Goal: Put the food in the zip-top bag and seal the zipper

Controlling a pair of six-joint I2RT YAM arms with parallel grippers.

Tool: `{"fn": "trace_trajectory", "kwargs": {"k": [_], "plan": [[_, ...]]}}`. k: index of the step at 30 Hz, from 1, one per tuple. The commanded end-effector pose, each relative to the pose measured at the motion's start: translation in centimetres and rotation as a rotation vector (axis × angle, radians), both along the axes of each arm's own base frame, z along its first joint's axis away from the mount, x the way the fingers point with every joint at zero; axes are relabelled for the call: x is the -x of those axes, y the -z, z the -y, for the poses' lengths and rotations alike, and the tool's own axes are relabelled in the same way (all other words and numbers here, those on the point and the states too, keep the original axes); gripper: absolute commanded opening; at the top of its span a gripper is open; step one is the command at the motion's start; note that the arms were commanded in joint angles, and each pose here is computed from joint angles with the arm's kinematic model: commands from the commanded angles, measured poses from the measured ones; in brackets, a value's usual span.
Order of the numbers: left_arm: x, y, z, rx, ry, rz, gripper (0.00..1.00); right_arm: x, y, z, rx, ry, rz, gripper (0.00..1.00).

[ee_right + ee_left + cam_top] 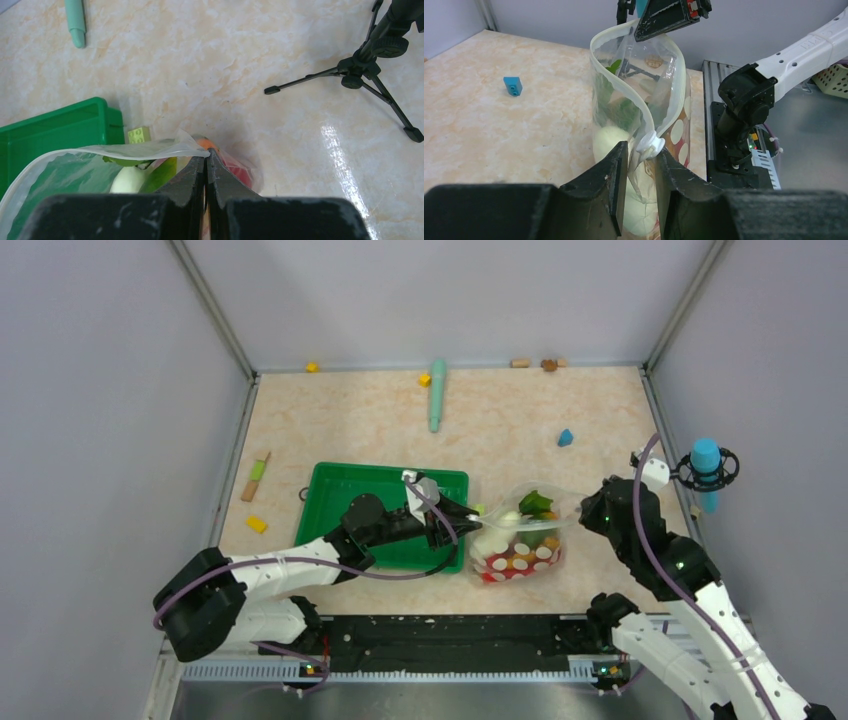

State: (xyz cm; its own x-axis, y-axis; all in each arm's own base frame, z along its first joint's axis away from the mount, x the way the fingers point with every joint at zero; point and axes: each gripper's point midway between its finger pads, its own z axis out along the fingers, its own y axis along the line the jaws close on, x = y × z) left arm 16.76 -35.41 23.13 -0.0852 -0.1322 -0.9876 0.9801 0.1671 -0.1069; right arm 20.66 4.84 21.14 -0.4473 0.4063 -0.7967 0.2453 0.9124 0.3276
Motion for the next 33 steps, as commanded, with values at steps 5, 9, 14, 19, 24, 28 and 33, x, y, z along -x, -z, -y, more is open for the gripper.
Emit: {"fn": "trace_trajectory", "kwargs": {"k": [5,9,14,19,24,28,33], "plan": [[0.0,-0.9,-0.3,0.052,-0.009,0.033,0.36,-0.4,-2.0,0.0,-0.044,0.017,0.060,0.00],[-0.1,0.1,-1.0,0.032,-0.042,0.022,0.47,-0.3,-2.2,-0.1,-0.048,0.013,0.065,0.00],[-0.2,0.1,-1.3,0.034,-0.059,0.007,0.48,-0.2,-2.2,-0.3,-0.056,0.004,0.064,0.00],[-0.2,-0.5,-0.9,0.066,-0.047,0.004,0.47,-0.2,-2.2,-0.6,-0.069,-0.009,0.064,0.00],[-0.1,-0.7,0.0,0.063,-0.011,0.008,0.40,-0.2,-2.5,-0.8,-0.082,-0.018,0.077,0.00],[0.2,-0.9,0.1,0.069,0.013,0.020,0.34,-0.1,-2.3,-1.0,-0.086,-0.028,0.070,0.00],[0.6,-1.6,0.2,0.086,0.038,0.039,0.33,-0.2,-2.2,-1.1,-0.090,-0.031,0.068,0.00]]}}
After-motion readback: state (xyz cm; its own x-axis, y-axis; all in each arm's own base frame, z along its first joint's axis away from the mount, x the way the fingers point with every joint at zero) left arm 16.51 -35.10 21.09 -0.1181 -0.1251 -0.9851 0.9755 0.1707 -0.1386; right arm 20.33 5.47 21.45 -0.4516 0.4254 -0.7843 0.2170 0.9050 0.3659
